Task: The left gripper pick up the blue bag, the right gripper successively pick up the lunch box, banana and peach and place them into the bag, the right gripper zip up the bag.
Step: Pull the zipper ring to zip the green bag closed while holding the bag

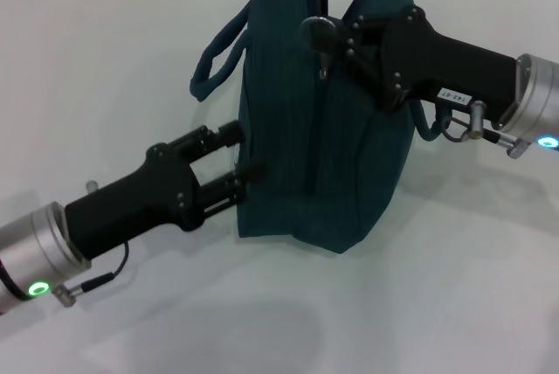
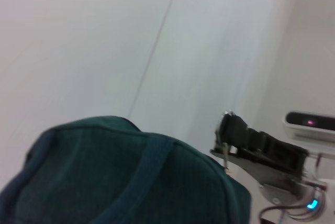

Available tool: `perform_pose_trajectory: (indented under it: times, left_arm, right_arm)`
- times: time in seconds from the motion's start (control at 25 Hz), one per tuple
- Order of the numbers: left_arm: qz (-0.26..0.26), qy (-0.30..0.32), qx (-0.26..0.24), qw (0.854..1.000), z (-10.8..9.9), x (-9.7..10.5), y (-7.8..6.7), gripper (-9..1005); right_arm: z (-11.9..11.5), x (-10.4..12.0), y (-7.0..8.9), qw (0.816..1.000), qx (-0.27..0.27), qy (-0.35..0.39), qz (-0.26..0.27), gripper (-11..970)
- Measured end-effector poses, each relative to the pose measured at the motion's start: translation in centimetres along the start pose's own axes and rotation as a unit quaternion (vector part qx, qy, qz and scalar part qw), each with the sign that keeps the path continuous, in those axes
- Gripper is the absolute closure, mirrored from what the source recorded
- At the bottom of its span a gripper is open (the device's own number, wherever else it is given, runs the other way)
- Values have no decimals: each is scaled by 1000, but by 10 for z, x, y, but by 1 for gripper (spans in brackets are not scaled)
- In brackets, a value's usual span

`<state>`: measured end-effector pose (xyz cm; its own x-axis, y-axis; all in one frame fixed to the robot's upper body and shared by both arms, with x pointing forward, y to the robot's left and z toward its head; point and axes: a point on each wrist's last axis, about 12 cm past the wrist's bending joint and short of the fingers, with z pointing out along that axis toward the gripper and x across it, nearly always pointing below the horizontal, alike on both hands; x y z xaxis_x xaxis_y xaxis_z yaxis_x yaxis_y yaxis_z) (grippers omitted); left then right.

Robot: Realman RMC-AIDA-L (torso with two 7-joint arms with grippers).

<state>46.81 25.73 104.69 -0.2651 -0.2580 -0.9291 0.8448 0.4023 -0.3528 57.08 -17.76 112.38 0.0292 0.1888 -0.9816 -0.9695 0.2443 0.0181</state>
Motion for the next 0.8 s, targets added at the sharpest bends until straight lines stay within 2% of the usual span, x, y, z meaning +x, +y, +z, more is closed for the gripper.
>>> perform_pose_trajectory:
  times: [0.24, 0.52, 0.72, 0.8]
  left_arm:
    - [5, 0, -14, 1000, 7, -3, 7, 365]
    - [-17, 6, -21, 1000, 27, -4, 16, 372]
    - [-11, -2, -26, 1000, 28, -6, 18, 377]
    - [-9, -3, -24, 1000, 28, -6, 18, 455]
  right_arm:
    - [5, 1, 1, 1000, -2, 1, -1, 938]
    - [1, 3, 3, 1000, 4, 0, 0, 938]
    - [-2, 4, 5, 1000, 7, -3, 3, 937]
    - [-3, 4, 5, 1000, 8, -4, 4, 937]
